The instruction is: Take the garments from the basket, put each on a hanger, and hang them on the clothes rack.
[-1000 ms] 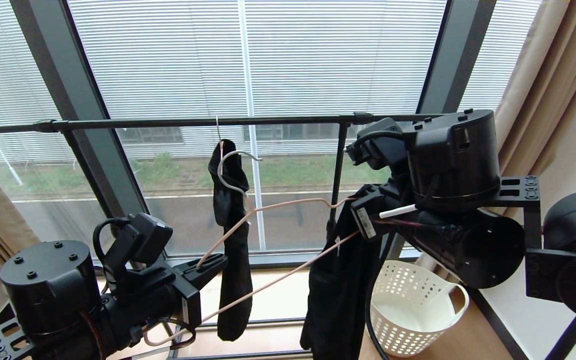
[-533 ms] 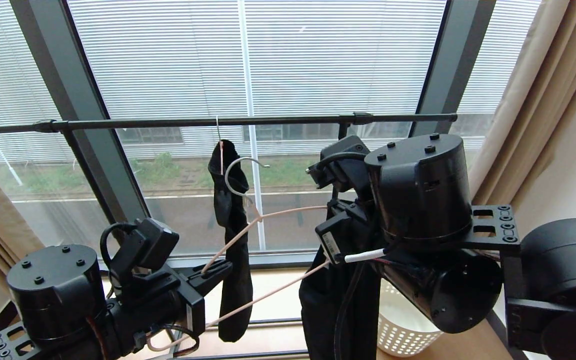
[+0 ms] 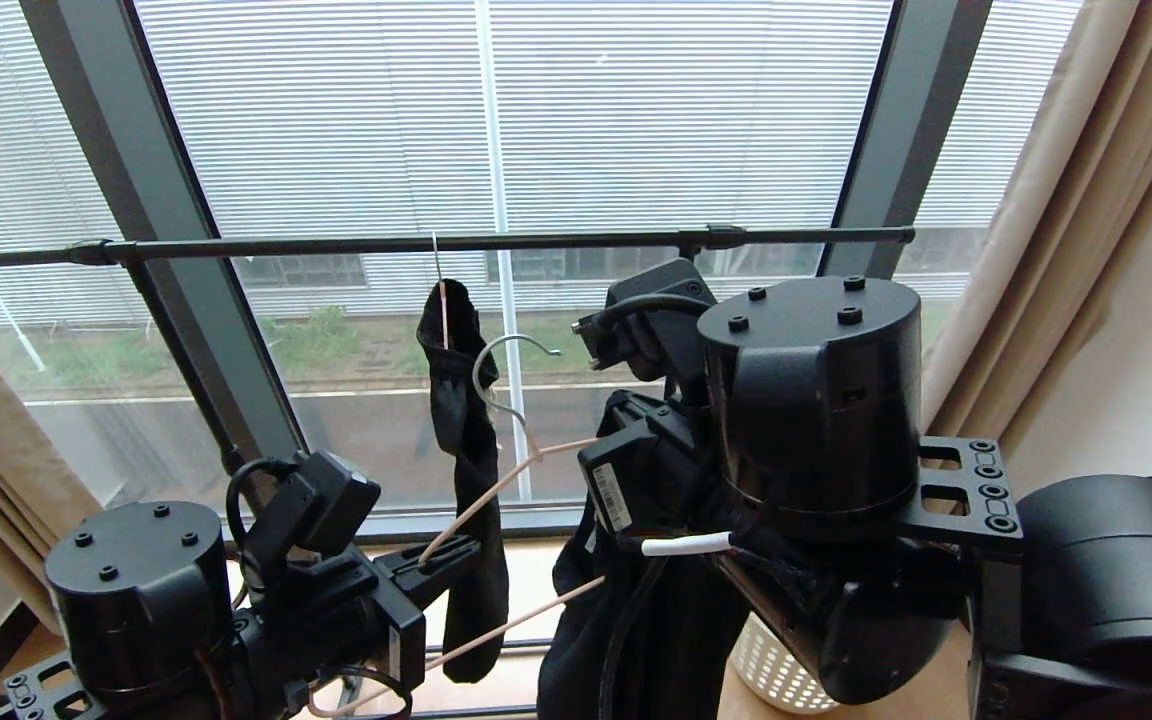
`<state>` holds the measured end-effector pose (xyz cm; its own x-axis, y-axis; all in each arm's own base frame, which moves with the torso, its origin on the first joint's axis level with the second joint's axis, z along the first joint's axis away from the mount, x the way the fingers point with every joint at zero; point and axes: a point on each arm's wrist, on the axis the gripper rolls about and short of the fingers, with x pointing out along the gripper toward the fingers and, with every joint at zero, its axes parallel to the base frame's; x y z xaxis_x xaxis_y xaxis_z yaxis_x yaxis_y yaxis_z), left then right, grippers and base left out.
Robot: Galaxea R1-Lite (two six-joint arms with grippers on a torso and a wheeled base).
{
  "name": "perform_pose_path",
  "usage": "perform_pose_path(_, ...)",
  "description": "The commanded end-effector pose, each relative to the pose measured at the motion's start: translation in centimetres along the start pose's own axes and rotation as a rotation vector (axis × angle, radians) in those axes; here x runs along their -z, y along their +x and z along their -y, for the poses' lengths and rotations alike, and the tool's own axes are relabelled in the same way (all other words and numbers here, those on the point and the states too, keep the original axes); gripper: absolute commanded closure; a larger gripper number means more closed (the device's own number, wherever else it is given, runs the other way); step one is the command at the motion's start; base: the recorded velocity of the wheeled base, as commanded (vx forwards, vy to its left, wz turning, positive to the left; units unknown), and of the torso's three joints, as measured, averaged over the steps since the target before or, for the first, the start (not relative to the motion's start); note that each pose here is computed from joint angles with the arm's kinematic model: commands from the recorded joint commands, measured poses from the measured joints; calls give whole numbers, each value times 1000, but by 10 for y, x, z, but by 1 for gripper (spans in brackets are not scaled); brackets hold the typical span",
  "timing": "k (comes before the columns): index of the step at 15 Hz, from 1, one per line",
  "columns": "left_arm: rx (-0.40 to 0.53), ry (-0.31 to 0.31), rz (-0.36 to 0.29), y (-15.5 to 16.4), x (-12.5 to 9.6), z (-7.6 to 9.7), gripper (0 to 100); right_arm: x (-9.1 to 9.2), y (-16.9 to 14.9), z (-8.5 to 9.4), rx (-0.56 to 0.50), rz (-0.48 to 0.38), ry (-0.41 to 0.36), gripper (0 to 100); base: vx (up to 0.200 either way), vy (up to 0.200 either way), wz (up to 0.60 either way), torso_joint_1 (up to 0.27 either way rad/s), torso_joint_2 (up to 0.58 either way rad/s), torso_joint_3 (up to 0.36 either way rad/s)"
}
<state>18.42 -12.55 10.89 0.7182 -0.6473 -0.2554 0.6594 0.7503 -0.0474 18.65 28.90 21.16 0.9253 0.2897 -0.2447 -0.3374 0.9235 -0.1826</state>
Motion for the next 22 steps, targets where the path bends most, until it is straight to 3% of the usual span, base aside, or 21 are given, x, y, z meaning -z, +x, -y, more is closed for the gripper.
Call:
perform_pose_path(1,6,0,-6,1,1,1,100,1,0,-8,-15,8,11,100,0,0,0,0,0,0)
perform_pose_path(10,8,1,-5,1,1,2,100,-11,-2,-14,-35,126,135,100,0,0,0,0,0,0)
perform_pose_path(19,6,8,23,-4,-4,2,100,-5,-2,-14,-34,109,115,100,0,0,0,0,0,0)
perform_pose_path(20,6,10,24,-6,-4,2,100,-4,-1,-14,-34,109,115,0,0,0,0,0,0,0)
perform_pose_path(22,6,11,26,-6,-4,3,100,-6,-2,-12,-32,113,118,0,0,0,0,0,0,0)
